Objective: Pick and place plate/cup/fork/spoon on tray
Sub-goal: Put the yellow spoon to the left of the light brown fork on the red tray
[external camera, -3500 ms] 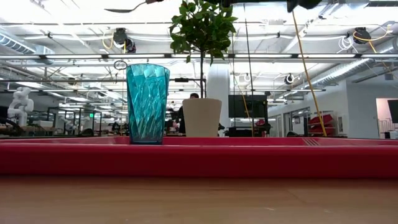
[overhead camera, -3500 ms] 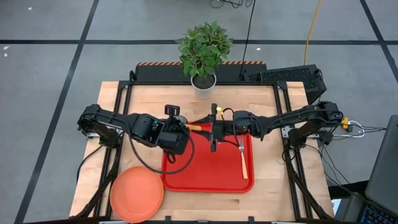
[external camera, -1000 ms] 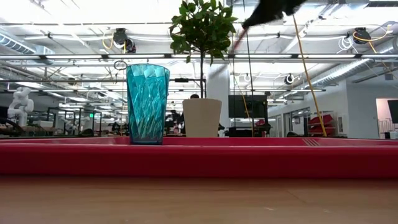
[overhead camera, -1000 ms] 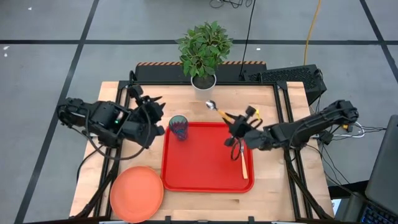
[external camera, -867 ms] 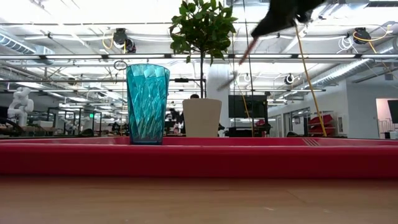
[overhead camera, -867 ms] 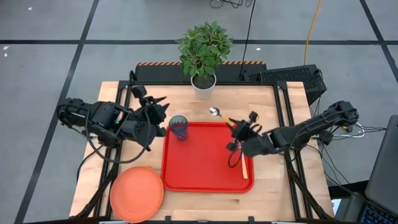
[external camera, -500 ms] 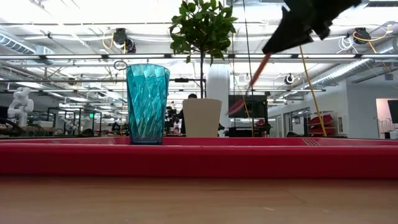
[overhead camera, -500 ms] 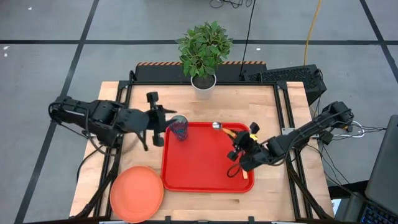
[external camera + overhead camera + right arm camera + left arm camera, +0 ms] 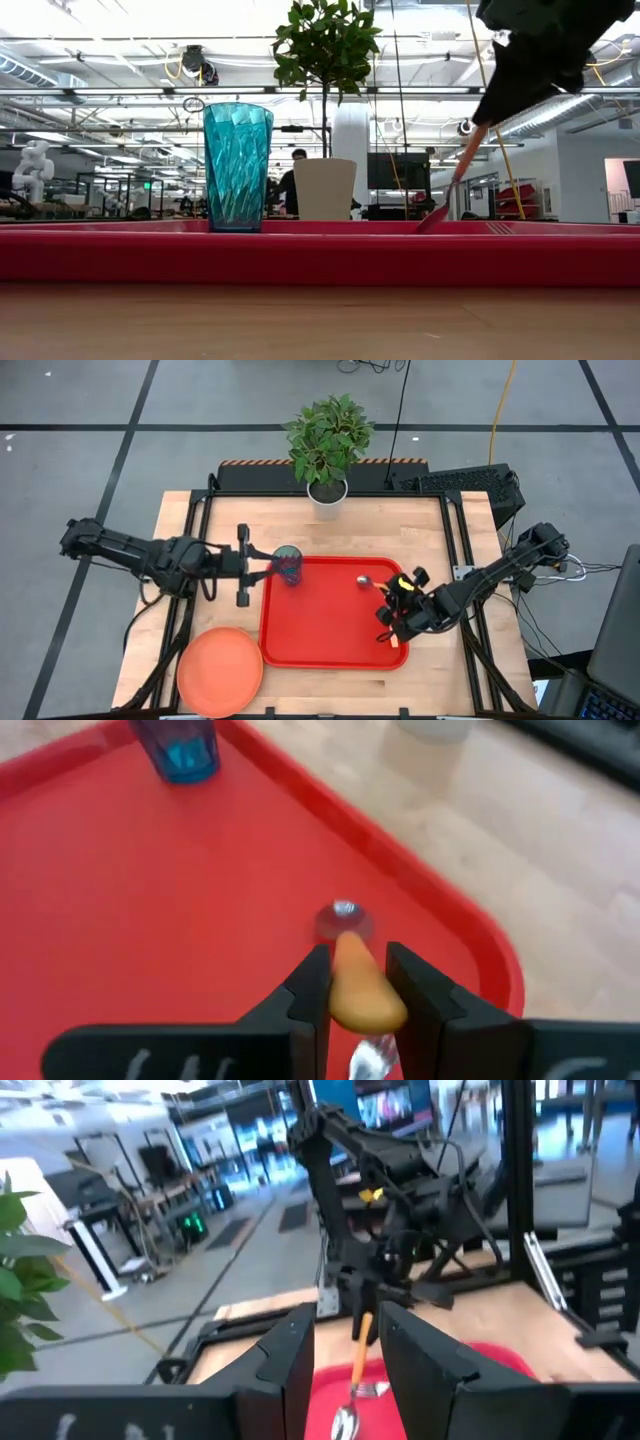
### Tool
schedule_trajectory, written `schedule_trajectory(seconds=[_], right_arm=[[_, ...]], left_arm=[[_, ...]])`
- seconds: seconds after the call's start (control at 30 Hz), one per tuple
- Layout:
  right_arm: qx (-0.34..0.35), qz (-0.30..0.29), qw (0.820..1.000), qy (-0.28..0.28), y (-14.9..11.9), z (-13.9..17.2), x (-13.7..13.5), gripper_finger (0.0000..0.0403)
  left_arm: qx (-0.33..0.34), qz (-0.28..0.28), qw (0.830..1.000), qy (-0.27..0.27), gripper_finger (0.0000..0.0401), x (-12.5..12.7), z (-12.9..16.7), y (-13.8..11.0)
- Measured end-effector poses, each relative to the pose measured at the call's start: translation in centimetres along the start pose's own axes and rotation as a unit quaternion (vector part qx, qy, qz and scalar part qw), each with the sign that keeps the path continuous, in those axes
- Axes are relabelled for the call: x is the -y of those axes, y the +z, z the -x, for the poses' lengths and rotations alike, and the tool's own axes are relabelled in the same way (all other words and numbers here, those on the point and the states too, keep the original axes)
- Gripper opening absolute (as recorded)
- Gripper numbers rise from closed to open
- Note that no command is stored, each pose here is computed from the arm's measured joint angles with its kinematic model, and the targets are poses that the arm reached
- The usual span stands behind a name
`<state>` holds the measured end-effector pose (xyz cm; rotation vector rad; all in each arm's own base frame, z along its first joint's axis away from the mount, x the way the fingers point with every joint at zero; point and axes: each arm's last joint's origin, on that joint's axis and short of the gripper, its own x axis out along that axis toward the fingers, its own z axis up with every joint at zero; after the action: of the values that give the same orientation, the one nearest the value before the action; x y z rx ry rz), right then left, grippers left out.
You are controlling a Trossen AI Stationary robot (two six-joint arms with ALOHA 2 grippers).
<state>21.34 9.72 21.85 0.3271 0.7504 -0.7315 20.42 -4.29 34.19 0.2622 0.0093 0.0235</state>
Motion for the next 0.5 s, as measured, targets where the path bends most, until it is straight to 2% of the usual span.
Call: schedule_trajectory(seconds=[0.2,0.37,0.4,0.47,0.5], right_arm=[[-0.057,-0.046,0.997,0.015,-0.5,0.0,-0.1,0.0057],[-0.104,-0.055,0.993,0.009,-1.3,-0.8,-0.7,0.0056],[-0.112,-0.055,0.992,0.005,-1.6,-1.1,-0.9,0.0051],[-0.127,-0.050,0.991,-0.005,-2.1,-1.7,-1.2,0.0014],[-0.131,-0.050,0.990,-0.007,-2.4,-1.9,-1.4,0.0011]], left_arm=[[0.033,0.015,0.999,0.008,0.0120,0.4,0.1,-1.5],[0.042,0.025,0.999,0.010,0.0120,0.3,0.1,-1.3],[0.041,0.025,0.999,0.009,0.0120,0.3,0.1,-1.3],[0.038,0.025,0.999,0.009,0.0120,0.3,0.1,-1.4],[0.038,0.025,0.999,0.009,0.0120,0.3,0.1,-1.4]])
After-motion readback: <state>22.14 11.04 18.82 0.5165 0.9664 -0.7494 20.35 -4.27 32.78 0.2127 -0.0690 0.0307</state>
